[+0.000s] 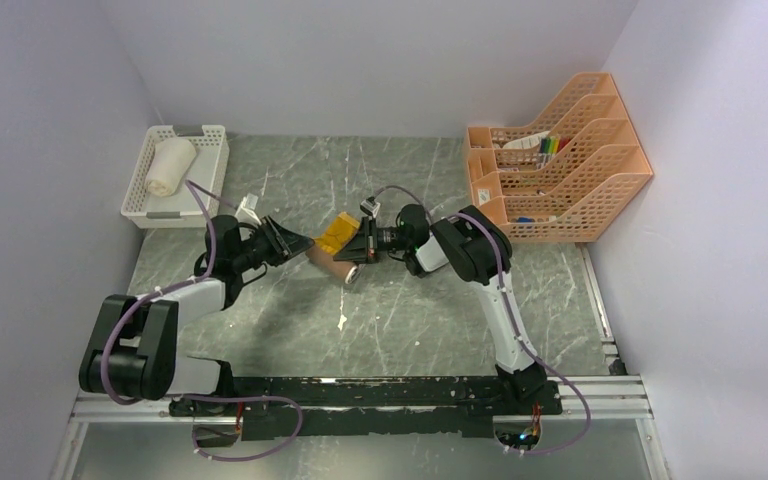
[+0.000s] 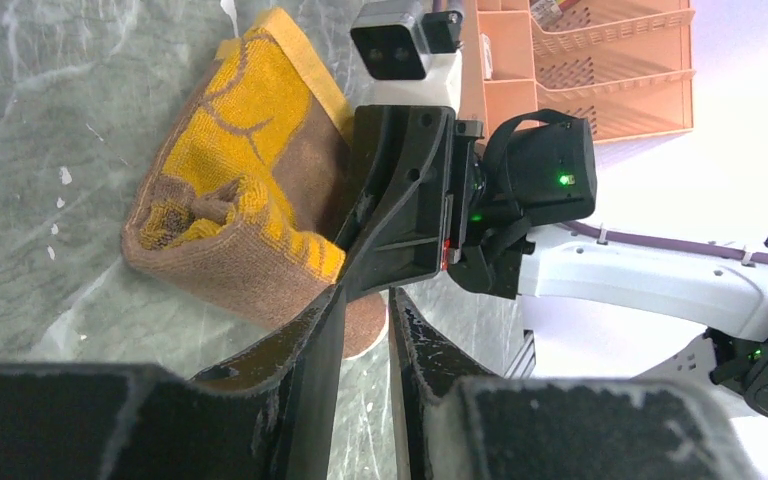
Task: Roll the towels
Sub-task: Roll the towel at the center of the board.
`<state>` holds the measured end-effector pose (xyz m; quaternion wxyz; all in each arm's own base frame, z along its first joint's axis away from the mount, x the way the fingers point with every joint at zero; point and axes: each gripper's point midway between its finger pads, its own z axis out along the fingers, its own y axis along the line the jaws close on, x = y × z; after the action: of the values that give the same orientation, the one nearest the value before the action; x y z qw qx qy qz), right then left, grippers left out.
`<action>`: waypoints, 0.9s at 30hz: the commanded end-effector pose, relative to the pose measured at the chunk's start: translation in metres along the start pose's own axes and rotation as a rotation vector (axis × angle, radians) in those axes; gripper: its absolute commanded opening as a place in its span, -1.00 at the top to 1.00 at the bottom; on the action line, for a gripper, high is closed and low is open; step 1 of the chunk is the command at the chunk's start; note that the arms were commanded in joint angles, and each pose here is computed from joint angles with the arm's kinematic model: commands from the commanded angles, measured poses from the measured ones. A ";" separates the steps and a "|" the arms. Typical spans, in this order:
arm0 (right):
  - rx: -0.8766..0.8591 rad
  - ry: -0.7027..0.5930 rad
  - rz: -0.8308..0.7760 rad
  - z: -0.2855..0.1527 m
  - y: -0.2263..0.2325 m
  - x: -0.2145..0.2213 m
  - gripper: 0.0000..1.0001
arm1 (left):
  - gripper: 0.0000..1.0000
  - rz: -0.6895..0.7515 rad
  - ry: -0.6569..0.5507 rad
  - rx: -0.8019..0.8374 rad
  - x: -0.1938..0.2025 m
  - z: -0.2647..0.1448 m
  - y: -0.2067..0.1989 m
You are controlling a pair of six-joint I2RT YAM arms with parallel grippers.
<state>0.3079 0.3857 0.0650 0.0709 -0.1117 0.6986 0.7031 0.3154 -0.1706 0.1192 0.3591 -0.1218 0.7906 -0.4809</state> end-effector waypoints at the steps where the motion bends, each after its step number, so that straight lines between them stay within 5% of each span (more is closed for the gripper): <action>1: -0.021 0.019 -0.015 0.004 0.006 0.006 0.90 | 0.33 0.000 0.009 0.061 0.002 0.003 -0.009; 9: 0.304 0.108 -0.089 0.005 -0.055 0.018 0.92 | 0.34 -0.007 0.062 0.017 0.022 0.016 0.005; 19: 0.415 0.148 -0.108 0.000 -0.076 0.025 0.87 | 0.38 -0.025 0.098 -0.055 0.041 0.035 0.038; 23: 0.515 0.147 -0.166 -0.007 -0.081 0.019 0.68 | 0.39 -0.026 0.093 -0.069 0.039 0.045 0.047; 27: 0.681 0.128 -0.377 -0.017 -0.070 -0.002 0.20 | 0.40 -0.015 0.094 -0.069 0.032 0.060 0.051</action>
<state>0.3124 0.3953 0.0254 0.1157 -0.2120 0.8052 0.5416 0.3169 -0.1992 0.0400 0.2765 -0.1348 0.8289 -0.4672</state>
